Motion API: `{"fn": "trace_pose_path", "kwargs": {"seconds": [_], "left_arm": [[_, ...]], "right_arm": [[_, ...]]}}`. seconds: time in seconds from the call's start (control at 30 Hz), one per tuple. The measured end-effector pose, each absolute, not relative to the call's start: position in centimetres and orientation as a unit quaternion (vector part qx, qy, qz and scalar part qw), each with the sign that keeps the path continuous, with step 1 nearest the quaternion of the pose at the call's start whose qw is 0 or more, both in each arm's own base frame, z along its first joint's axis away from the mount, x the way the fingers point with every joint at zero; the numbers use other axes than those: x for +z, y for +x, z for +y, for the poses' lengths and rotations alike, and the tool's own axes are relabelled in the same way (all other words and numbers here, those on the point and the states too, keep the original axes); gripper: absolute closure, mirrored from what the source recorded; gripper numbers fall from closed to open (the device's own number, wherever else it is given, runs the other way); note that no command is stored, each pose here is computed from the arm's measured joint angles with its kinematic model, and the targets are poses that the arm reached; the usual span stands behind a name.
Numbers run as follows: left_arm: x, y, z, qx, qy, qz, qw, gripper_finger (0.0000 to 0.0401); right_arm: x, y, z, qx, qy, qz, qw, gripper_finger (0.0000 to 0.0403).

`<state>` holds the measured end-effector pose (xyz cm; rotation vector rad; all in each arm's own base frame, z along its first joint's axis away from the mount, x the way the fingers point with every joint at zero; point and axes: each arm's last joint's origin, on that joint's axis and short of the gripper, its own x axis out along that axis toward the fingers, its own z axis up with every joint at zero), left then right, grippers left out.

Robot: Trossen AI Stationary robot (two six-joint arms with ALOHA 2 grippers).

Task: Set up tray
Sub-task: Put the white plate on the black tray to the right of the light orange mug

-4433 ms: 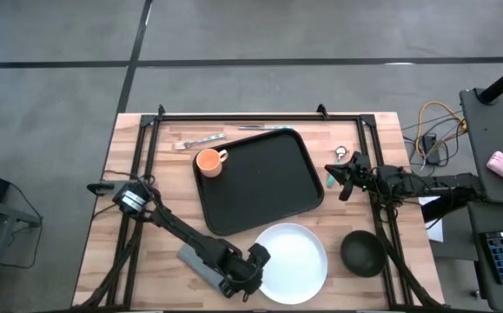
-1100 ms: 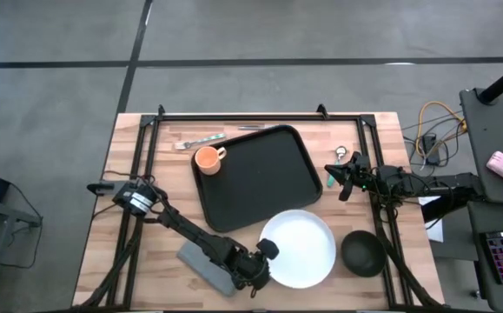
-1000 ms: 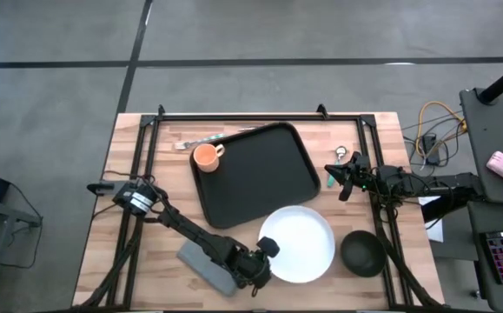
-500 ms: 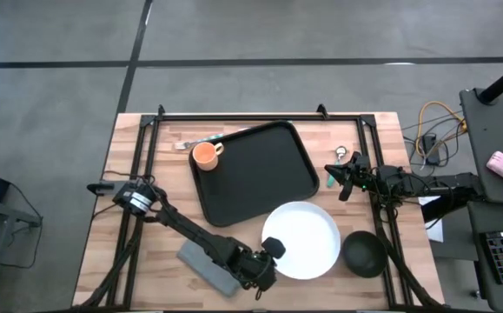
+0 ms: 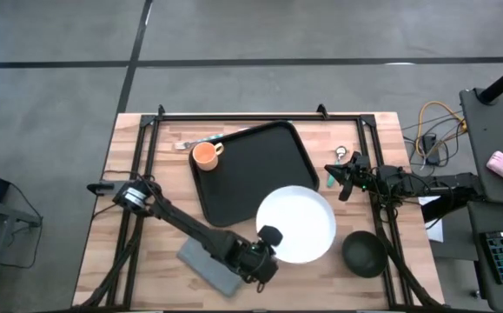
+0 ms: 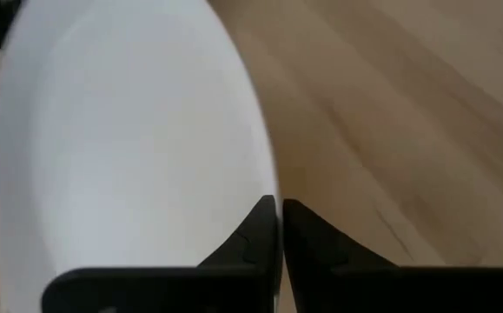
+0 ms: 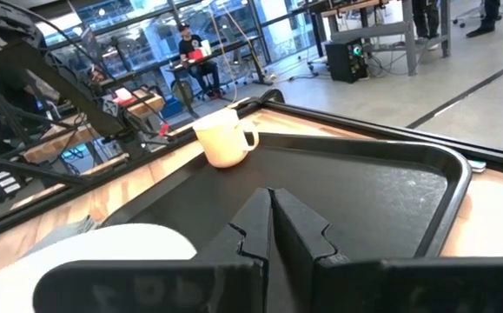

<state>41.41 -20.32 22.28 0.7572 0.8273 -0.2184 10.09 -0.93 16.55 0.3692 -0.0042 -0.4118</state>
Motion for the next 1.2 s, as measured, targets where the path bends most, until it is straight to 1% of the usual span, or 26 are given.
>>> {"fn": "trace_pose_path", "kwargs": {"seconds": [0.17, 0.33, 0.57, 1.0, 1.2], "left_arm": [[23.3, 41.2, -19.6, -0.077, 0.320, 0.428, 0.842, 0.0401], [24.1, 41.2, -18.7, -0.037, 0.253, 0.454, 0.854, 0.0401], [24.4, 41.0, -16.8, -0.004, 0.244, 0.486, 0.839, 0.0401], [24.3, 41.8, -11.2, 0.066, 0.218, 0.532, 0.816, 0.0401], [24.4, 42.3, -8.8, 0.106, 0.216, 0.537, 0.809, 0.0401]], "right_arm": [[16.5, 10.1, -0.9, -0.204, 0.182, -0.002, 0.962, 0.0394], [16.5, 10.1, -0.9, -0.204, 0.182, -0.002, 0.962, 0.0394], [16.5, 10.1, -0.9, -0.204, 0.182, -0.002, 0.962, 0.0394], [16.5, 10.1, -0.9, -0.204, 0.182, -0.002, 0.962, 0.0394], [16.5, 10.1, -0.9, -0.204, 0.180, -0.002, 0.962, 0.0394]]}}
